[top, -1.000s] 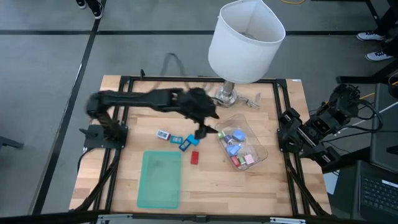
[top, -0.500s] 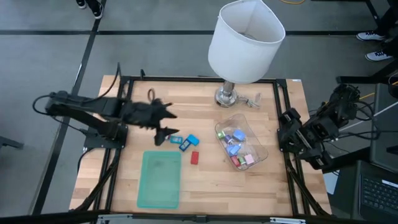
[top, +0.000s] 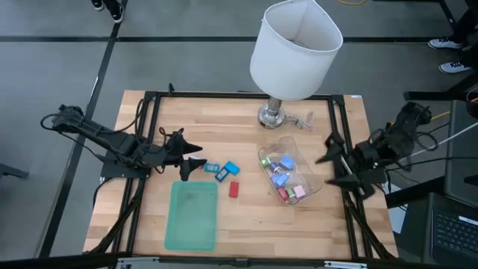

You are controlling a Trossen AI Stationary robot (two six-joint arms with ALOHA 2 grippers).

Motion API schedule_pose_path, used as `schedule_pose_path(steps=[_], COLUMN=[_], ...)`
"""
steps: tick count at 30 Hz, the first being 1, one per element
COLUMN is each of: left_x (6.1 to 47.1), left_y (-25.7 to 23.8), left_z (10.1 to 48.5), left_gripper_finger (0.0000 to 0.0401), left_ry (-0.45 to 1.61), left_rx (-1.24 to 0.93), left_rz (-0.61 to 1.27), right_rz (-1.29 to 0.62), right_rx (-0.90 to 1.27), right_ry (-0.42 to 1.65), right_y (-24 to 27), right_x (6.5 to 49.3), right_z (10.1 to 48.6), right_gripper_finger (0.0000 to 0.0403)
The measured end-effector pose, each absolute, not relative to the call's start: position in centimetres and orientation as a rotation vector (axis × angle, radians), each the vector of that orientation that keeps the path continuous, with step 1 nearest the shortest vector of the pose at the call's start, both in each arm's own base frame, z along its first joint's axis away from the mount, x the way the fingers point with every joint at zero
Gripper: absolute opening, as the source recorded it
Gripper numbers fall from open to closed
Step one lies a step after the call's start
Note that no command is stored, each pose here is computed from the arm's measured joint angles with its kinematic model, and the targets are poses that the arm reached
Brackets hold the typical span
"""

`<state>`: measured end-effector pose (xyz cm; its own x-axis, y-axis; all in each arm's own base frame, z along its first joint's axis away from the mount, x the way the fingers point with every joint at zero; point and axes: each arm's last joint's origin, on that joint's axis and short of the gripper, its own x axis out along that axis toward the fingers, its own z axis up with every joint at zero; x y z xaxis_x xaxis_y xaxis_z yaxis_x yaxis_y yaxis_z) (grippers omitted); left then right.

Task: Pick & Place Office items
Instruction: Put the left red digital clock into the green bin

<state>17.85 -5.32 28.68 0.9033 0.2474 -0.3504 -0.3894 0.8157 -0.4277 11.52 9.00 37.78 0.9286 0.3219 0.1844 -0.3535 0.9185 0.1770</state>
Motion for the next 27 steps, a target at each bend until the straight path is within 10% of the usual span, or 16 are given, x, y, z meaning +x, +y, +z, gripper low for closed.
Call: schedule_pose_path(steps=[12,27], left_x=[18.2,18.4], left_y=[-4.6,-4.4], left_z=[29.1,29.3], left_gripper_finger=[0.0297,0.0297], left_ry=[0.260,0.246], left_rx=[-0.527,-0.542], left_rz=[0.329,0.325], right_rz=[0.507,0.494], right_rx=[0.292,0.164], right_ry=[-0.637,-0.558], right_y=[6.1,4.4], right_x=[9.6,8.5], right_z=[22.8,22.3], right_gripper_finger=[0.0279,0.0279])
